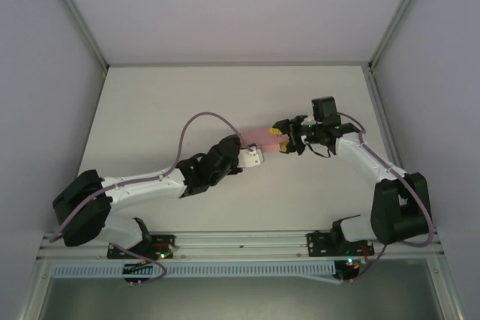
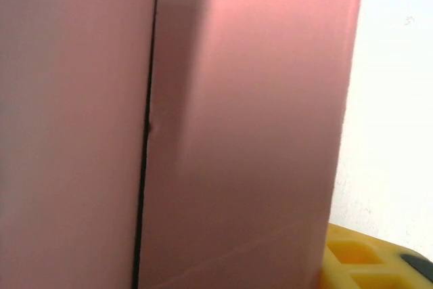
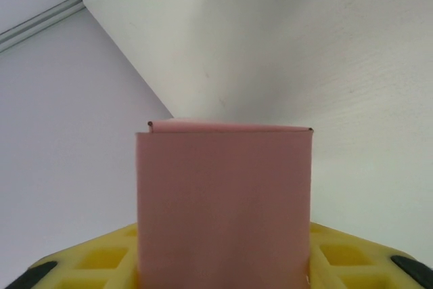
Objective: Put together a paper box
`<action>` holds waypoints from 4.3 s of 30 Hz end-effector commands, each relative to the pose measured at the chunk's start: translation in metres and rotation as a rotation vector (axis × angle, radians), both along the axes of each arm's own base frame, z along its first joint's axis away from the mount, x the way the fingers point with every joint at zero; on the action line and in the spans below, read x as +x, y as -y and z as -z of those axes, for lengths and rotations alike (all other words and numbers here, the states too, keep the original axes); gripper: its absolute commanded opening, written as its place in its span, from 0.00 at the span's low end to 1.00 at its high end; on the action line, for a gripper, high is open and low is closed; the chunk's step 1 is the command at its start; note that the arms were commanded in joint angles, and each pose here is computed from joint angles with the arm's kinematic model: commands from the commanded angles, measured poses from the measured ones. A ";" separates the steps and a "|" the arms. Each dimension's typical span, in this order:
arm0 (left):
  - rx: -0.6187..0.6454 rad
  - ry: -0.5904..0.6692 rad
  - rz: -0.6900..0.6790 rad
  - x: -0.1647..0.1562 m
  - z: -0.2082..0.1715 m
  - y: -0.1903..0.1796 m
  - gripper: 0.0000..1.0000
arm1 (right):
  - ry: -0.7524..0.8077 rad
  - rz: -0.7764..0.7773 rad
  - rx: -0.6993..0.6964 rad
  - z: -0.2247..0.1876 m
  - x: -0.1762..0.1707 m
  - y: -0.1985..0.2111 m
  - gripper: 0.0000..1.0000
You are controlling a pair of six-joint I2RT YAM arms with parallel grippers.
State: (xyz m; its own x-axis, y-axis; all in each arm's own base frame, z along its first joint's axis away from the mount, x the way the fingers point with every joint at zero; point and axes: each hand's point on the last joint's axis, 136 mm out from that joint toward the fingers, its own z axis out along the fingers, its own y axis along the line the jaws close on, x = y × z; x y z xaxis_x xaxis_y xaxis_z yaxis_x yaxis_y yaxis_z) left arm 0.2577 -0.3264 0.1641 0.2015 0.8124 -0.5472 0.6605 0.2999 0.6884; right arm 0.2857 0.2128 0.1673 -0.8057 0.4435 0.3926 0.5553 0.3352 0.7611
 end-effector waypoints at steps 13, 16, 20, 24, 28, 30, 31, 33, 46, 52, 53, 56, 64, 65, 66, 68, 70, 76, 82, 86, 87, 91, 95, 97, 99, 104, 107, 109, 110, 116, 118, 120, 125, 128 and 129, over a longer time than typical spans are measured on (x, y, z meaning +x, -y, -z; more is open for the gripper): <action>0.132 -0.492 0.112 -0.031 0.037 -0.037 0.42 | 0.802 0.184 -0.507 -0.093 0.042 0.109 1.00; 0.209 -0.615 0.142 -0.036 0.055 -0.047 0.38 | 1.048 0.190 -0.388 -0.123 0.034 0.094 1.00; 0.225 -0.724 0.142 -0.027 0.064 -0.050 0.40 | 1.215 0.062 -0.347 -0.133 0.014 0.078 1.00; 0.245 -0.764 0.169 -0.019 0.068 -0.048 0.41 | 1.238 -0.091 -0.326 -0.113 0.003 0.060 1.00; 0.281 -0.802 0.156 -0.010 0.077 -0.048 0.41 | 1.180 -0.317 -0.464 -0.070 -0.004 0.042 1.00; 0.295 -0.820 0.143 -0.006 0.085 -0.048 0.41 | 1.172 -0.410 -0.531 -0.055 -0.005 0.034 0.97; 0.300 -0.832 0.132 -0.004 0.089 -0.049 0.41 | 1.165 -0.461 -0.546 -0.047 -0.007 0.029 0.95; 0.310 -0.852 0.130 -0.004 0.094 -0.050 0.41 | 1.149 -0.529 -0.560 -0.032 -0.007 0.023 0.90; 0.300 -0.883 0.141 -0.002 0.100 -0.043 0.43 | 1.130 -0.885 -0.680 0.016 0.004 -0.006 0.51; 0.291 -0.875 0.143 -0.001 0.096 -0.041 0.45 | 1.141 -0.905 -0.738 0.019 0.013 -0.003 0.51; 0.290 -0.874 0.144 -0.001 0.096 -0.040 0.45 | 1.149 -0.911 -0.755 0.019 0.014 -0.001 0.51; 0.289 -0.873 0.142 -0.001 0.095 -0.040 0.45 | 1.169 -0.938 -0.725 0.021 0.012 -0.006 0.50; 0.282 -0.860 0.144 0.001 0.094 -0.038 0.47 | 1.113 -0.919 -0.636 0.027 0.012 -0.022 0.17; 0.283 -0.857 0.141 0.002 0.094 -0.038 0.47 | 1.100 -0.912 -0.641 0.027 0.012 -0.021 0.13; 0.279 -0.854 0.140 0.003 0.092 -0.037 0.47 | 1.087 -0.906 -0.655 0.028 0.012 -0.019 0.08; 0.279 -0.850 0.135 0.004 0.092 -0.037 0.47 | 1.073 -0.887 -0.661 0.026 0.012 -0.017 0.00; 0.276 -0.843 0.121 0.008 0.092 -0.037 0.47 | 1.061 -0.855 -0.613 0.018 0.008 -0.022 0.00; 0.269 -0.834 0.108 0.011 0.093 -0.036 0.47 | 0.935 -0.683 -0.440 0.003 -0.004 -0.038 0.00; 0.260 -0.819 0.097 0.015 0.091 -0.034 0.47 | 0.808 -0.563 -0.414 0.006 -0.004 -0.037 0.00; 0.253 -0.812 0.078 0.019 0.090 -0.033 0.48 | 0.755 -0.508 -0.478 0.024 0.001 -0.027 0.00; 0.251 -0.811 0.078 0.020 0.089 -0.033 0.48 | 0.768 -0.516 -0.486 0.027 0.001 -0.027 0.00; 0.241 -0.803 0.071 0.022 0.087 -0.031 0.48 | 0.854 -0.540 -0.534 0.037 -0.002 -0.021 0.00; 0.227 -0.796 0.067 0.024 0.084 -0.029 0.51 | 0.944 -0.554 -0.591 0.044 -0.006 -0.015 0.00; 0.221 -0.793 0.068 0.025 0.083 -0.028 0.51 | 0.991 -0.580 -0.629 0.047 -0.010 -0.017 0.00; 0.219 -0.794 0.063 0.026 0.083 -0.027 0.51 | 1.011 -0.602 -0.677 0.051 -0.011 -0.016 0.00; 0.190 -0.784 0.055 0.029 0.076 -0.024 0.63 | 0.954 -0.586 -0.798 0.064 -0.006 -0.003 0.00; 0.164 -0.775 0.085 0.024 0.065 -0.022 0.80 | 0.950 -0.557 -0.834 0.062 -0.004 -0.002 0.00; 0.134 -0.752 0.083 0.026 0.055 -0.020 0.89 | 0.949 -0.526 -0.846 0.057 -0.002 -0.003 0.00; 0.117 -0.744 0.079 0.027 0.050 -0.019 0.94 | 0.950 -0.523 -0.847 0.055 -0.003 -0.005 0.00; 0.006 -0.673 0.037 0.028 0.014 -0.022 1.00 | 0.923 -0.510 -0.898 0.055 -0.004 -0.008 0.00; -0.028 -0.631 -0.017 0.031 0.009 -0.030 1.00 | 0.916 -0.511 -0.917 0.057 -0.004 -0.008 0.00; -0.066 -0.586 -0.146 0.040 0.004 -0.046 1.00 | 0.915 -0.515 -0.918 0.058 -0.006 -0.010 0.00; -0.160 -0.603 -0.317 0.030 0.010 -0.075 0.97 | 0.922 -0.528 -0.901 0.057 -0.010 -0.016 0.00; -0.170 -0.604 -0.323 0.028 0.010 -0.077 0.76 | 0.919 -0.541 -0.895 0.057 -0.012 -0.018 0.00; -0.179 -0.604 -0.334 0.031 0.008 -0.077 0.71 | 0.917 -0.543 -0.900 0.057 -0.012 -0.018 0.00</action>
State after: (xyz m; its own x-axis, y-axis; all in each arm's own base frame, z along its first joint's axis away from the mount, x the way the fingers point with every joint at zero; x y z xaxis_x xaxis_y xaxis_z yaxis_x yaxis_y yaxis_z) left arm 0.2780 -0.2513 0.1463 -0.3745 0.7271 -0.5753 0.8200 0.5494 0.1606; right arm 0.2853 0.2355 0.1274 -0.7213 -0.1488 -0.6765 -0.3890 0.8951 0.2179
